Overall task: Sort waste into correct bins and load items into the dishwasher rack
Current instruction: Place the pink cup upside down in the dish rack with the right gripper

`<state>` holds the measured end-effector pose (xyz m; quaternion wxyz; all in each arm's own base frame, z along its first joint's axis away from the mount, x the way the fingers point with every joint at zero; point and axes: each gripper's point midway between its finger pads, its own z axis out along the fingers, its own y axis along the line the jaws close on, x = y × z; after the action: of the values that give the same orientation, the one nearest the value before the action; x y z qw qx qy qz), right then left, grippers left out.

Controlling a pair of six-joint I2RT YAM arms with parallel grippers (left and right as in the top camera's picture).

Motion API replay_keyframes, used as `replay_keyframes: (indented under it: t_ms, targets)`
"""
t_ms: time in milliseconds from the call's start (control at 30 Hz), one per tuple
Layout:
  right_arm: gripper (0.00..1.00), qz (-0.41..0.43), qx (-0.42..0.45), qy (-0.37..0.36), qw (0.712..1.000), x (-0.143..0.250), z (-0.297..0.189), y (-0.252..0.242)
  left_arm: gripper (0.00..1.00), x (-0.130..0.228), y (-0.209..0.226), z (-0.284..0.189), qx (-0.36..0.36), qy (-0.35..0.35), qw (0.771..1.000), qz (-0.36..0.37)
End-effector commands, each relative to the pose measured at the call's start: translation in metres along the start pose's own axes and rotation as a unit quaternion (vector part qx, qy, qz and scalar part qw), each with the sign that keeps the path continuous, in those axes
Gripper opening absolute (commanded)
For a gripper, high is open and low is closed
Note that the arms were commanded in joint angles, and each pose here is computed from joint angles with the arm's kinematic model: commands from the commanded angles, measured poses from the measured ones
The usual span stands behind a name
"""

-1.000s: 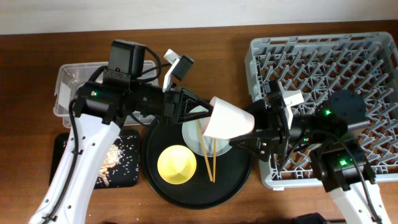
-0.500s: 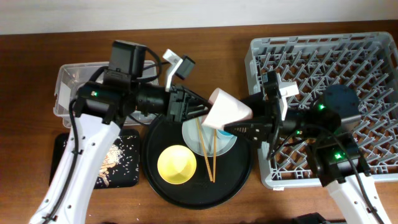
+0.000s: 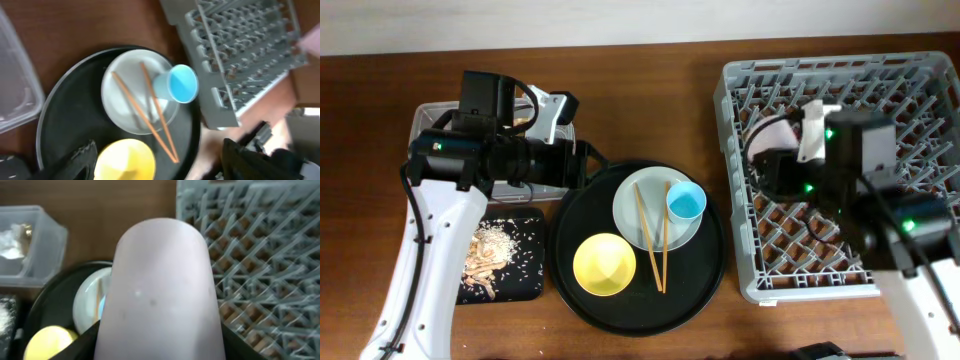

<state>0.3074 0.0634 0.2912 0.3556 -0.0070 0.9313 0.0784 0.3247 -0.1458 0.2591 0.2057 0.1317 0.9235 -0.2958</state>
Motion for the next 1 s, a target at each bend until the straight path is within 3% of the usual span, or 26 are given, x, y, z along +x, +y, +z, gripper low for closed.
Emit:
replay_keyframes:
  t_ms: [0, 67, 400, 967]
  targets:
    - [0.52, -0.019, 0.054, 0.034, 0.998, -0.016, 0.018, -0.016, 0.99, -0.002, 0.044, -0.006, -0.127, -0.005, 0.992, 0.005]
    - [0.52, -0.018, 0.067, 0.061, 0.996, -0.018, 0.041, -0.028, 0.99, -0.003, 0.057, -0.010, -0.167, -0.006, 0.986, 0.005]
    - [0.54, -0.009, 0.061, 0.194, 0.979, 0.018, 0.138, -0.065, 0.99, -0.003, 0.058, -0.010, -0.169, -0.006, 0.986, 0.005]
    - [0.59, -0.007, 0.062, 0.224, 0.973, 0.035, 0.162, -0.069, 0.99, -0.003, 0.058, -0.010, -0.169, -0.006, 0.986, 0.005]
